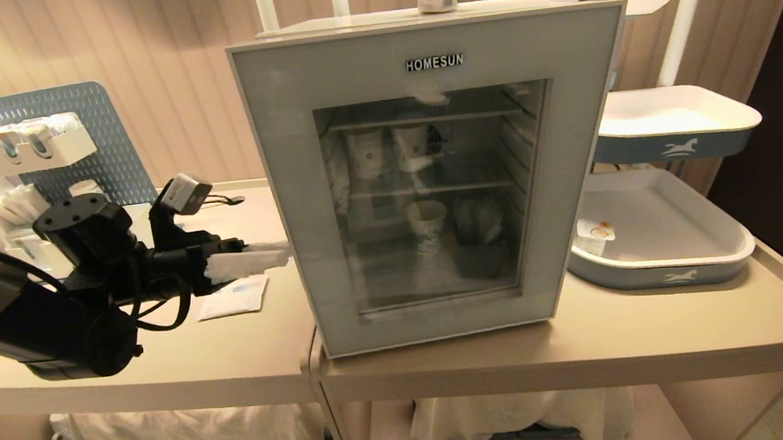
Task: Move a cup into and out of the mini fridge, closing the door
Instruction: Open the freezer door
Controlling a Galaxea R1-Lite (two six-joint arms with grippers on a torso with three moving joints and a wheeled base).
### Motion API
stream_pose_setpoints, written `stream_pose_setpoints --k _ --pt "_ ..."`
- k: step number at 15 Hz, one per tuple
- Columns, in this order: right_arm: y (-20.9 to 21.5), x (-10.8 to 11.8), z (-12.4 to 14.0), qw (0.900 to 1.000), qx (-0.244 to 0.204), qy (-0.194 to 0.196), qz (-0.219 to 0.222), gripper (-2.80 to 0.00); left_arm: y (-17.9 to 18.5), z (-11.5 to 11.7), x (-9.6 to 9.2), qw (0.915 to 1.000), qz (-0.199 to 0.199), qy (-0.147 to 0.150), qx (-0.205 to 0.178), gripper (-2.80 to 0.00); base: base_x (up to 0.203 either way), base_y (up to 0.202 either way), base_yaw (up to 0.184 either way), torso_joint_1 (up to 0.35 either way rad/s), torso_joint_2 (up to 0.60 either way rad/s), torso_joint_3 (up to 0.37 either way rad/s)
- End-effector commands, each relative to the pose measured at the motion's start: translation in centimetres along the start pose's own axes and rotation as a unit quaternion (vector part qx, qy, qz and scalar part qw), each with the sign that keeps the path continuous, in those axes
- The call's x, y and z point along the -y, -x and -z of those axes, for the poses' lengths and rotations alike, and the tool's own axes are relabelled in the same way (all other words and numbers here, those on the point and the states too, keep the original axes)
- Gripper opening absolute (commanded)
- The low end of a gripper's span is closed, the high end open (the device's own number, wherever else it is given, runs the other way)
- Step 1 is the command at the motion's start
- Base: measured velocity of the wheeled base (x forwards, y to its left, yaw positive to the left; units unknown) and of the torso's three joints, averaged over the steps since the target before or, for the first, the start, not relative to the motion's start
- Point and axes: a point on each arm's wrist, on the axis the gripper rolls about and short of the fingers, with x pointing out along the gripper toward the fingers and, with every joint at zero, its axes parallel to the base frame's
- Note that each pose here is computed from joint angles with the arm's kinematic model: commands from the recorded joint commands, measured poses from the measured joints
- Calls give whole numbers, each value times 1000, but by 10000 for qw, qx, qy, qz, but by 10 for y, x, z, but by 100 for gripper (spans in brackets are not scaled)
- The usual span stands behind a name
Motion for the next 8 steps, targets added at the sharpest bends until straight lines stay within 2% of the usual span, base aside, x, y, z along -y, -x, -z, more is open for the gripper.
stream_pose_setpoints --k 1,2,5,8 --pt "0 0 0 10000 -4 2 -2 -280 9 -6 8 9997 101 -181 -98 0 0 0 0 0 0 0" --pt "0 0 0 10000 -13 2 -2 -280 15 -7 8 9997 25 -226 -67 0 0 0 0 0 0 0" --pt "0 0 0 10000 -10 2 -2 -280 34 -8 5 9978 -213 -624 37 0 0 0 0 0 0 0" --pt "0 0 0 10000 -13 2 -2 -280 60 -4 -7 9955 -545 -766 154 0 0 0 0 0 0 0"
